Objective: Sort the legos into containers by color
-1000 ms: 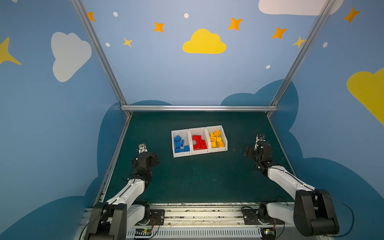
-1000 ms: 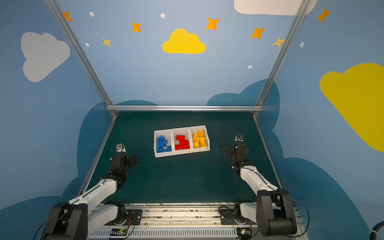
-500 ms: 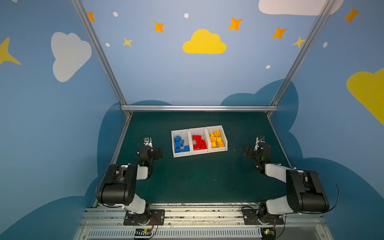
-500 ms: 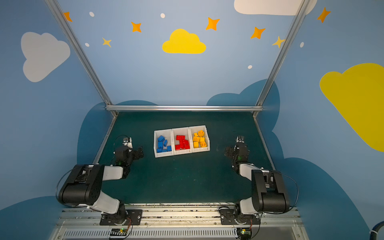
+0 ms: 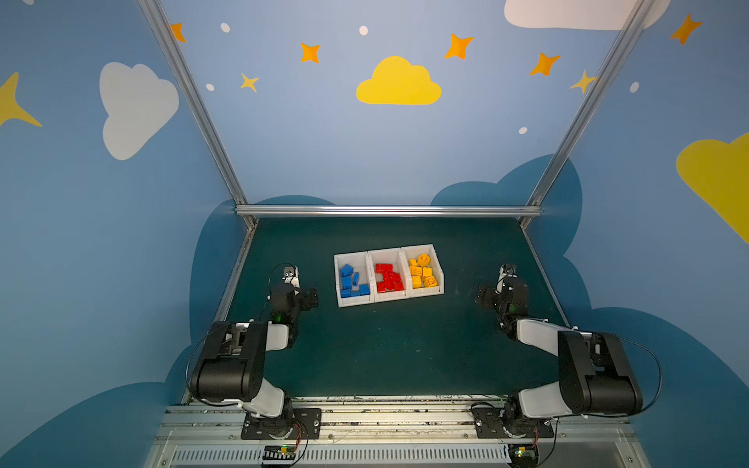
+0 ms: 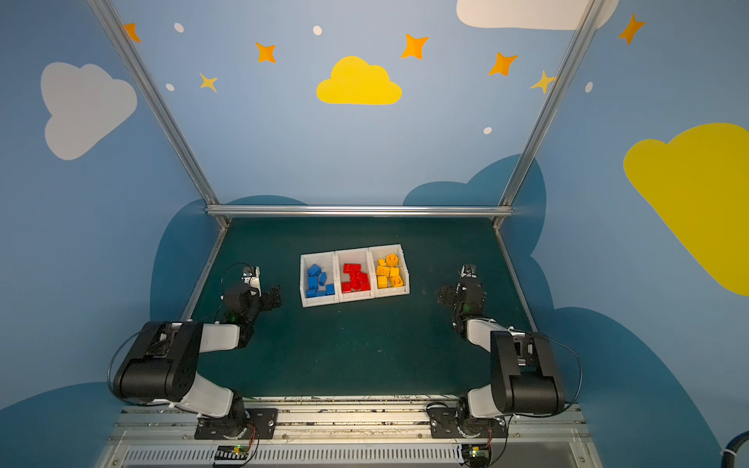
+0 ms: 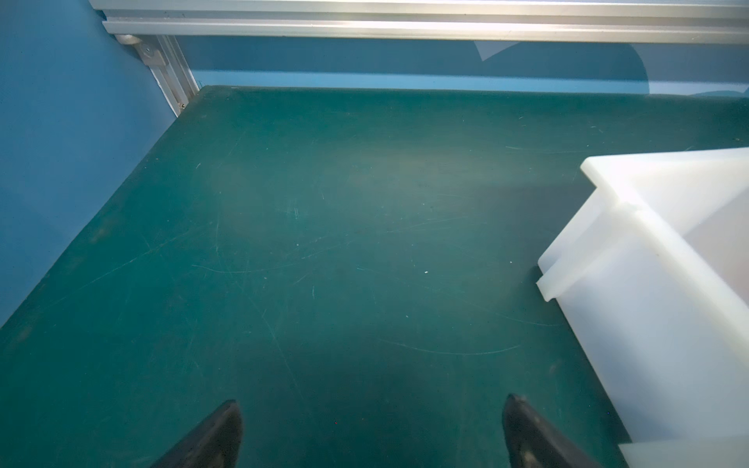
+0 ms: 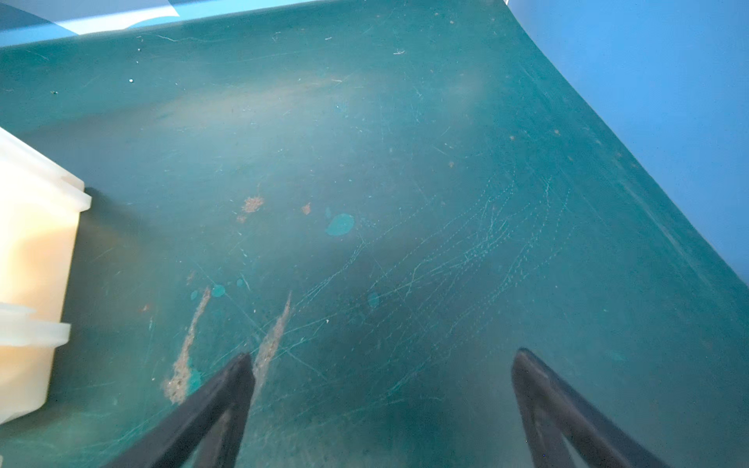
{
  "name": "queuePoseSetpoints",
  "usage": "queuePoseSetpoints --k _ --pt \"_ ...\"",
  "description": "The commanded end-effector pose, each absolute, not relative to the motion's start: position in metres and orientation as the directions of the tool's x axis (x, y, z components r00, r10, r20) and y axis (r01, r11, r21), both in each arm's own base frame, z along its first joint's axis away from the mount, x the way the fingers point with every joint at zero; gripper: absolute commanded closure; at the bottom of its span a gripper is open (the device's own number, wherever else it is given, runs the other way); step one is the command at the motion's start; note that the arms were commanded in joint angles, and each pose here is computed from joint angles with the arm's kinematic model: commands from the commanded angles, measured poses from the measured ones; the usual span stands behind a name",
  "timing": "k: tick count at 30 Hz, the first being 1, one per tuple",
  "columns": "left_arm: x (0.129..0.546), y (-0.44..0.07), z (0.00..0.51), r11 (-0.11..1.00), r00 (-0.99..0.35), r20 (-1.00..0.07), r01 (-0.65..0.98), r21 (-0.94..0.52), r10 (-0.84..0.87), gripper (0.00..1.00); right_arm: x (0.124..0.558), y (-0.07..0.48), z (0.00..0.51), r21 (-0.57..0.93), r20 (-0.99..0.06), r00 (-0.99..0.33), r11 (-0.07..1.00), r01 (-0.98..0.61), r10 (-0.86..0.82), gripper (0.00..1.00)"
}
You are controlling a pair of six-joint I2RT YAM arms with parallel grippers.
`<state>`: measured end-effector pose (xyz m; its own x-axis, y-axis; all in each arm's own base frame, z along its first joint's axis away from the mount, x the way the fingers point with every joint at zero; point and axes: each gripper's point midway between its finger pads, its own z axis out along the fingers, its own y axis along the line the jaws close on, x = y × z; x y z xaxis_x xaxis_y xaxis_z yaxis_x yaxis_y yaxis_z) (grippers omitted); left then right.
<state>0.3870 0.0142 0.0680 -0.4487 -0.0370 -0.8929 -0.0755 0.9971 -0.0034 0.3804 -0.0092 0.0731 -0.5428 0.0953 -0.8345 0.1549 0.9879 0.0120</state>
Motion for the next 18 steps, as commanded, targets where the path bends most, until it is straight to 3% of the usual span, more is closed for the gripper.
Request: queuePoseSetpoints --k 1,18 --pt "0.3924 0.0125 0.0822 0.998 -0.411 -0.911 -0.062 -0.003 -0.028 0.00 0.3882 -0.0070 0.0856 0.025 -0.852 -0.513 0.987 0.156 0.103 0.01" --pt "0.3927 0.0124 0.0830 0.998 -0.409 -0.912 -0.062 -0.003 -0.028 0.00 0.3889 -0.0061 0.0864 0.030 -0.852 -0.514 0.989 0.147 0.103 0.01"
